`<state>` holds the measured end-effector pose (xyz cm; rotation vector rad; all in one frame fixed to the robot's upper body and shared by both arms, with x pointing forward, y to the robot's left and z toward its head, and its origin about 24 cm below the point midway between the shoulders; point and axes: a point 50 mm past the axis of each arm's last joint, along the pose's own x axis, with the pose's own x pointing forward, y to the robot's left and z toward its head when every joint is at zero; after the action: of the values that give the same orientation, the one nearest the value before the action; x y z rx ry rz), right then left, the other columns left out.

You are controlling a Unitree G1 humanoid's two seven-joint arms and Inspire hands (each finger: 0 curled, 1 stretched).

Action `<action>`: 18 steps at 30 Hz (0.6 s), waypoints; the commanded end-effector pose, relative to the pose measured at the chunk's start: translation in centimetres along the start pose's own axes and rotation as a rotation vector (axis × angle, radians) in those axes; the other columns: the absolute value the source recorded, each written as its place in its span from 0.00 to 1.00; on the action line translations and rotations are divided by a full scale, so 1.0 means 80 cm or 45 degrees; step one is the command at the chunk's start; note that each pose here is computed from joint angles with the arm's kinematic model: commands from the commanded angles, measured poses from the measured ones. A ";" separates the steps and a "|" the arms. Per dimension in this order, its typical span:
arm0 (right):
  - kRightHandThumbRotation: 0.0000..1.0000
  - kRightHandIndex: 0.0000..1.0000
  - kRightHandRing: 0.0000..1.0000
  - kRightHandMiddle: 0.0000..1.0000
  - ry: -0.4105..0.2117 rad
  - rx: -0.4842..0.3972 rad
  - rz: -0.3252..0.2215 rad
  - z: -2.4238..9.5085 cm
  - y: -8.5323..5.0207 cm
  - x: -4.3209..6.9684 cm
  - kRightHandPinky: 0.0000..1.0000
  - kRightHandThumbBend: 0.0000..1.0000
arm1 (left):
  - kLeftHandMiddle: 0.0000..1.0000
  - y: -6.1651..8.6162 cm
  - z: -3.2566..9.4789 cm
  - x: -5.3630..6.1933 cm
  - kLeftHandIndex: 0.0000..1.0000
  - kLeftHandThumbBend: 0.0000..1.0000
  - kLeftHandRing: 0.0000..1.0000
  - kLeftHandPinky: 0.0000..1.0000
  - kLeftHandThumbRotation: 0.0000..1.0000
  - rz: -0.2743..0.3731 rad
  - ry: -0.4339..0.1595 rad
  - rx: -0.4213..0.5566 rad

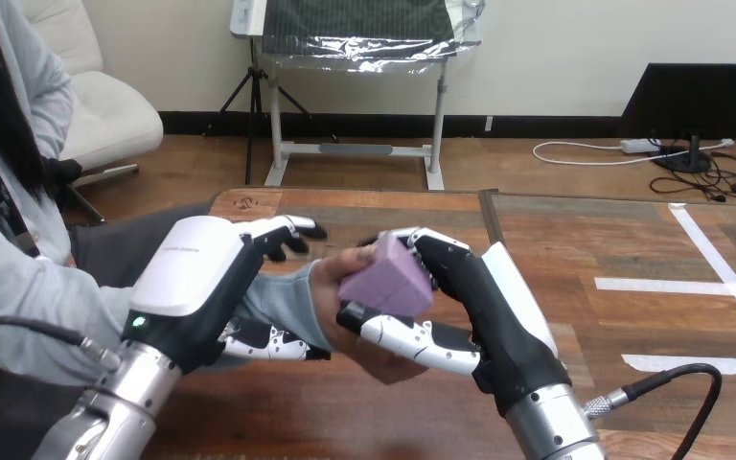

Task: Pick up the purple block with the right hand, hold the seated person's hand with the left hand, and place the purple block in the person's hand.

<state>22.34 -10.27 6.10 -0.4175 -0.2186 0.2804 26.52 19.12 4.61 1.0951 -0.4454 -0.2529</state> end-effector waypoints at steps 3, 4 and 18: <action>0.68 0.91 0.88 0.87 -0.158 -0.009 -0.084 0.017 -0.021 0.020 0.84 0.95 | 0.89 0.026 0.013 0.009 0.92 1.00 0.89 0.84 0.40 0.211 -0.077 -0.069; 0.69 0.92 0.88 0.87 -0.162 -0.008 -0.089 0.017 -0.022 0.020 0.84 0.96 | 0.90 0.026 0.013 0.008 0.93 1.00 0.90 0.85 0.40 0.216 -0.080 -0.075; 0.70 0.98 0.99 0.97 -0.238 0.055 -0.129 0.019 -0.044 0.021 0.95 1.00 | 0.97 0.027 0.019 -0.014 1.00 1.00 0.97 0.90 0.55 0.388 -0.155 -0.328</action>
<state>23.00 -11.61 6.86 -0.3453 -0.2897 0.2423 24.47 19.48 5.06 0.8565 -0.5464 -0.1710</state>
